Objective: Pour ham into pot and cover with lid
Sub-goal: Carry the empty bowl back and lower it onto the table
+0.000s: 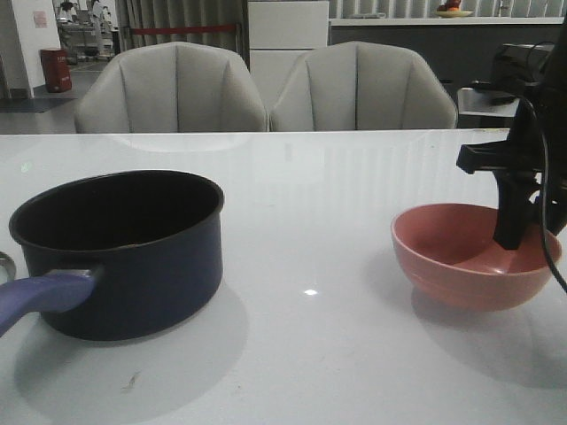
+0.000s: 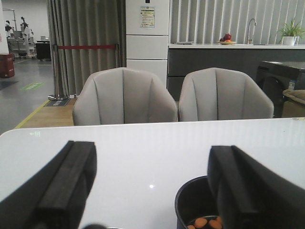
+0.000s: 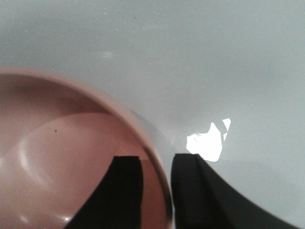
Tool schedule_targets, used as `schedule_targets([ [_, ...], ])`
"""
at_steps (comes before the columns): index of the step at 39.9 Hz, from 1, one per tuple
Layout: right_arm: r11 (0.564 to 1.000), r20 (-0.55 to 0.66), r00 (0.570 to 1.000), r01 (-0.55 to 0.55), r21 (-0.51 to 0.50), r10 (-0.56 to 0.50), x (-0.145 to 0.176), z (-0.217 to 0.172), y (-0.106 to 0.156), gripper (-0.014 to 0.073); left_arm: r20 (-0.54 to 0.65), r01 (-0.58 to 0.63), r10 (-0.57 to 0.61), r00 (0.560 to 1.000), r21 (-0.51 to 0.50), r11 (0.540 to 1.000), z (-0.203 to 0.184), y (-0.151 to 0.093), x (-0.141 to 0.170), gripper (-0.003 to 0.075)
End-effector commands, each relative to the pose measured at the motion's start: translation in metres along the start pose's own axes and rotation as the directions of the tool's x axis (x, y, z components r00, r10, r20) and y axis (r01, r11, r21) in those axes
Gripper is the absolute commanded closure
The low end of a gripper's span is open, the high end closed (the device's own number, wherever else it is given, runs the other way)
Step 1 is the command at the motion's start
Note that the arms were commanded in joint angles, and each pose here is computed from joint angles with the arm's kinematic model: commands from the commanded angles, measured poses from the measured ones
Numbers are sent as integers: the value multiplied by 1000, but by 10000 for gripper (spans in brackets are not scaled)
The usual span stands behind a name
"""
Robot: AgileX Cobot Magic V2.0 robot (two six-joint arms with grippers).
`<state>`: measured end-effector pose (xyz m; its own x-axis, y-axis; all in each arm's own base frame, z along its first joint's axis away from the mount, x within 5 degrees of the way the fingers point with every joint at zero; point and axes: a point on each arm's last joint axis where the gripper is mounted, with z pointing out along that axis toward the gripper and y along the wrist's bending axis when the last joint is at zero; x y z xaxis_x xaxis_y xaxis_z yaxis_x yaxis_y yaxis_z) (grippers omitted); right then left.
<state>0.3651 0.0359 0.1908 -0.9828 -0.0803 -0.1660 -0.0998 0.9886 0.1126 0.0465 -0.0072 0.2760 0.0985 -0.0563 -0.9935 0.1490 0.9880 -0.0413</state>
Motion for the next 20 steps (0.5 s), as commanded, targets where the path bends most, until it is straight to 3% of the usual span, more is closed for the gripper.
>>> schedule_targets([
  [1,999,72,997,25,20,-27,-5,-24,2,213,86,12,-12,996,7,1000,0,-1,-15,199],
  [6,999,70,997,31,28,-33,-5,-25,1,153,86,12,-12,996,7,1000,0,-1,-15,199],
  [12,998,109,993,46,31,-49,-4,-39,3,147,84,12,-12,996,7,1000,0,-1,-14,199],
  [20,997,255,964,64,30,-70,9,-73,8,148,81,12,-12,997,7,1000,0,-1,-14,199],
])
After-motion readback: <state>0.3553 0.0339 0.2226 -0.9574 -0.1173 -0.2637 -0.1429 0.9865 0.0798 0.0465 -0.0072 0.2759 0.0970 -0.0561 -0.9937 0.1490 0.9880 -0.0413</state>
